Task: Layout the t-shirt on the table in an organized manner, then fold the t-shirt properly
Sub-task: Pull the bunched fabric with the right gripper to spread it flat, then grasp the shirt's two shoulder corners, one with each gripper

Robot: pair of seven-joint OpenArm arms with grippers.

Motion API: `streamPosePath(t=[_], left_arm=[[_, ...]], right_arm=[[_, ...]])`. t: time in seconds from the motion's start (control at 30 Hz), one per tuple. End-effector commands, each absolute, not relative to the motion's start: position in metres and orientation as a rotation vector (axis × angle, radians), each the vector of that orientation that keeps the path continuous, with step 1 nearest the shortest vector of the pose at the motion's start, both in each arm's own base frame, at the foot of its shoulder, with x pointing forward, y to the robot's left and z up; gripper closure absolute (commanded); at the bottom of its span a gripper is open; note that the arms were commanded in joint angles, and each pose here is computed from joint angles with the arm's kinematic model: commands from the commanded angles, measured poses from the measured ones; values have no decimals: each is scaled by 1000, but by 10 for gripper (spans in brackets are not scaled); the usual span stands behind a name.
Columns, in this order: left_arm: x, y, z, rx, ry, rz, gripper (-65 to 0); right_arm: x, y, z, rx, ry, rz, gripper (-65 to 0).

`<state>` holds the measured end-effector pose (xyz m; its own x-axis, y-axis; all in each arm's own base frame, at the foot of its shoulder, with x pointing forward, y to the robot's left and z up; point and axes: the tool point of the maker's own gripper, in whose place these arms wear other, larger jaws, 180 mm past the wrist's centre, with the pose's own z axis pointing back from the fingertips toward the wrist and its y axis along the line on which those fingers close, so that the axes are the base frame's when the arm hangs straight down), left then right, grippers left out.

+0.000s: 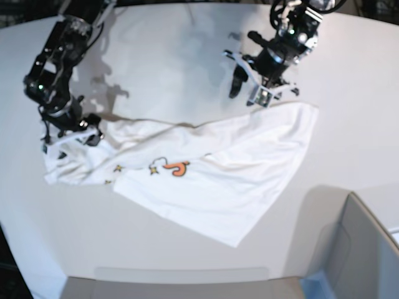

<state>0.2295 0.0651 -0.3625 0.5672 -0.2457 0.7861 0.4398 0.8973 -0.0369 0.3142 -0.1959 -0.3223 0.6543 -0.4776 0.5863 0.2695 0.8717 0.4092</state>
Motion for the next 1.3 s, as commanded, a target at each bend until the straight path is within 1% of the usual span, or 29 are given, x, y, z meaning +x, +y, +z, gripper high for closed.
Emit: streamPosePath(t=[0.0, 0.17, 0.3, 0.53, 0.6, 0.7, 0.73, 0.93, 1.0, 1.17, 1.23, 1.27], left_arm=[[234, 64, -353, -245, -918, -414, -256], [233, 64, -354, -245, -916, -414, -256], [234, 64, -353, -245, -918, -414, -256], [236, 65, -352, -241, -923, -413, -256], [236, 65, -352, -243, -923, -414, -256], [236, 64, -352, -243, -924, -415, -256], [236, 64, -352, -243, -924, -415, -256], [237, 66, -352, -240, -925, -412, -256], [236, 65, -352, -242, -924, -414, -256], [237, 66, -351, -238, -928, -411, -256], [238, 66, -349, -238, -933, -408, -256], [240, 65, -346, -242, -949, -405, -256]], right_arm=[[329, -198, -307, 311, -804, -427, -232], [343, -203, -323, 320, -799, -468, -232], [348, -201, -338, 341, -752, -489, -232], [350, -200, -338, 344, -753, -486, -224], [353, -196, -334, 350, -759, -473, -176], [356, -190, -333, 356, -760, -458, -22], [356, -190, -333, 358, -761, -458, 0], [356, -187, -329, 364, -769, -452, 0], [353, -183, -314, 372, -815, -433, 0], [318, -156, -255, 460, -975, -353, 0], [308, -150, -260, 515, -951, -352, 0], [302, -157, -262, 519, -940, -353, 0]])
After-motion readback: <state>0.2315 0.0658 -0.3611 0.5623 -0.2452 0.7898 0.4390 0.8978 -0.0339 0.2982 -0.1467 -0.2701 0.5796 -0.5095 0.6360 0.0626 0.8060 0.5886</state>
